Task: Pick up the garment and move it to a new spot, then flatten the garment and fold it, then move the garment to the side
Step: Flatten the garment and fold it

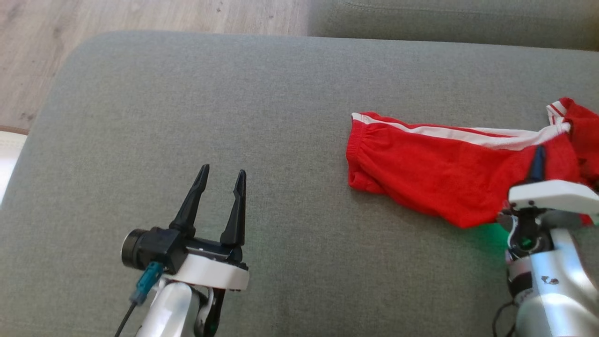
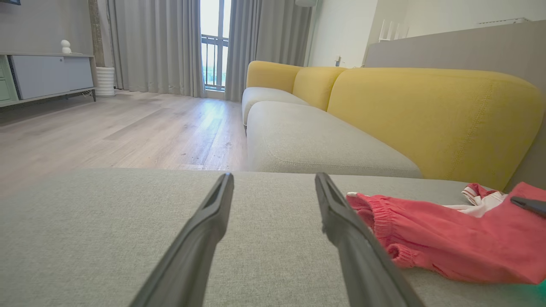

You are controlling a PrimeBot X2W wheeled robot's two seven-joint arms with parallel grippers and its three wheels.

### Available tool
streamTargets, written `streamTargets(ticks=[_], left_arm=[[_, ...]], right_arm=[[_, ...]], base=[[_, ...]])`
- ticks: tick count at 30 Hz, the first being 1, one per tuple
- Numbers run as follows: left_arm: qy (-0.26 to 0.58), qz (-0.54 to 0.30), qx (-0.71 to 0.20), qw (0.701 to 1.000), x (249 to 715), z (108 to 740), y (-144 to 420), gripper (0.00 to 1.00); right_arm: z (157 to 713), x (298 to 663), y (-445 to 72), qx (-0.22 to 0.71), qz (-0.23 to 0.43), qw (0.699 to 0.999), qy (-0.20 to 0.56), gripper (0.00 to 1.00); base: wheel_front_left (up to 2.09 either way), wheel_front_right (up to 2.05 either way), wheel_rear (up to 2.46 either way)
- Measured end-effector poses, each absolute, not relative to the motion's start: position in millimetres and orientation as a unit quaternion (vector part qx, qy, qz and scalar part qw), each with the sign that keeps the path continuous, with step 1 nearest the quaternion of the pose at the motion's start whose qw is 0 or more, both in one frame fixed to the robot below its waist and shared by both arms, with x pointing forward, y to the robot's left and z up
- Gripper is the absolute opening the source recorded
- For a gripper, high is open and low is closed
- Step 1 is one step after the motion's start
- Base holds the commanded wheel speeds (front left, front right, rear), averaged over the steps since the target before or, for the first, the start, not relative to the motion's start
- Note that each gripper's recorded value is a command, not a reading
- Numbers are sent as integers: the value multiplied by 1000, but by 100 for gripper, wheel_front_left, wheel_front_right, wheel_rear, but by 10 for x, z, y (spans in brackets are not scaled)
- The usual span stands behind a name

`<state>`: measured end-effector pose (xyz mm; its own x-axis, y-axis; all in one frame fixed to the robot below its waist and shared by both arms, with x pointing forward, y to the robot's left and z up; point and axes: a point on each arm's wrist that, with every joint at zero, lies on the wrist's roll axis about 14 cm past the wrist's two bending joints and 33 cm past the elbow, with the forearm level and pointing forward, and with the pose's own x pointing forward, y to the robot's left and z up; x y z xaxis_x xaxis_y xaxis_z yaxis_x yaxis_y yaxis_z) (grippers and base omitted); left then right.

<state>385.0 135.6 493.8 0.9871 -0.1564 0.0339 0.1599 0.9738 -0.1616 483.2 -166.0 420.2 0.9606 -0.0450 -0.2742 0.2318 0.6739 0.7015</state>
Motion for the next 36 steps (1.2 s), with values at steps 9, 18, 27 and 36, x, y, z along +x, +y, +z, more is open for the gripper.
streamTargets(ticks=[9, 18, 27, 36], left_arm=[[-15, -68, -80, 994, 3766, 4973, 1432, 100], [-19, -54, -75, 996, 3664, 4993, 1522, 100], [-12, -46, -75, 996, 3597, 4942, 1582, 100], [-2, -36, -74, 997, 3582, 4877, 1634, 100]], right_arm=[[4581, 4862, -1026, 421, 34, 900, 103, 0], [4742, 4689, -329, 408, 143, 893, 124, 0], [4687, 4476, 231, 384, 222, 881, 167, 0], [4381, 4332, 482, 328, 257, 881, 223, 100]], base=[[0, 0, 0], [0, 0, 0], [0, 0, 0], [0, 0, 0]])
